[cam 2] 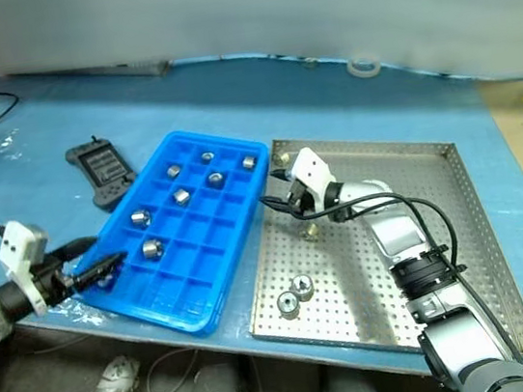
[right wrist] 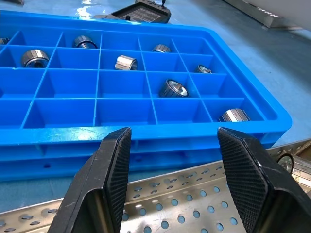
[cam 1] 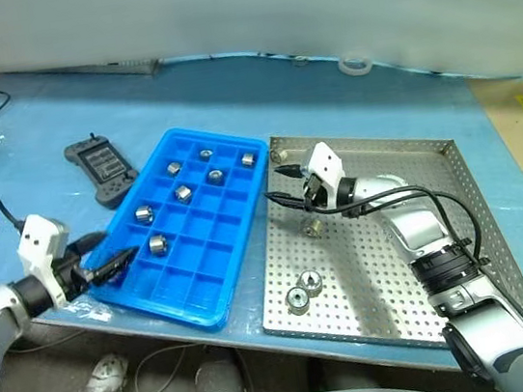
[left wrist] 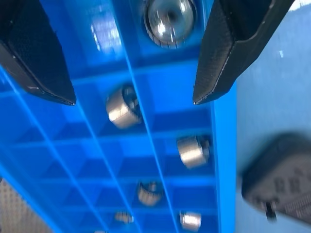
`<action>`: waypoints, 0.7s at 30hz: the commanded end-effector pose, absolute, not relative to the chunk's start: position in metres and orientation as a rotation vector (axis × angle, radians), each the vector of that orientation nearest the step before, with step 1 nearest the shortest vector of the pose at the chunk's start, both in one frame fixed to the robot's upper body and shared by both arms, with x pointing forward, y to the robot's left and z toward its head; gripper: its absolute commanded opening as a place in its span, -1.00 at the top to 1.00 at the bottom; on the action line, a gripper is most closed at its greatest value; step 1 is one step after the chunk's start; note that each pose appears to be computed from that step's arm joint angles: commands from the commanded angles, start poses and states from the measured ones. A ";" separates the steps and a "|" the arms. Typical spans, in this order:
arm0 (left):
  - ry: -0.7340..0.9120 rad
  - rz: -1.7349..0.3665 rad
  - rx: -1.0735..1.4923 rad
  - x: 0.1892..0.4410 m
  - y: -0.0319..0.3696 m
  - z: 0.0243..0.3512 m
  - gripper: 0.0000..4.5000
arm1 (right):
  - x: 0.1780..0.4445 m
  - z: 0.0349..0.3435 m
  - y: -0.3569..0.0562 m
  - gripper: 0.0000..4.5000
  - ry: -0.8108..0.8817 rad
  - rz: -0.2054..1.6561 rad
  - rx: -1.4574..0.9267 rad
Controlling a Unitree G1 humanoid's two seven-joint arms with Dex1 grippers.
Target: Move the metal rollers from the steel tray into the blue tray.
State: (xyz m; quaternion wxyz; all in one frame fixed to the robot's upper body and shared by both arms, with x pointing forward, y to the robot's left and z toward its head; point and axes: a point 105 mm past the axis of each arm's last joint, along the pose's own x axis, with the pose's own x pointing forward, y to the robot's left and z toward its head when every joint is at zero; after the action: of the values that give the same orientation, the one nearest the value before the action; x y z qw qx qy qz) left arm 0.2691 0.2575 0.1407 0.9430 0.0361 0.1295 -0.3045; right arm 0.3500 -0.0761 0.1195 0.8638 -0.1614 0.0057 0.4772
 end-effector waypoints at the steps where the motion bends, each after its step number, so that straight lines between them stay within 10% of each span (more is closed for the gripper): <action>1: 0.146 -0.760 0.053 0.282 0.221 0.167 -0.80 | 0.354 0.133 -0.093 -0.30 -0.033 0.937 -0.373; 21: -0.008 -0.930 -0.066 0.337 0.154 0.196 -0.80 | 0.337 0.109 -0.082 -0.30 0.041 0.950 -0.340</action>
State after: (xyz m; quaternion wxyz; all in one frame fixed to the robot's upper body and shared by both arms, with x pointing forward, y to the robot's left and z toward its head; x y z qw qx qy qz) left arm 0.3362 0.1548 0.1864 0.8933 -0.0396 0.0173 -0.4473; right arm 0.3342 -0.0851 0.1017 0.8770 -0.1552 0.0333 0.4536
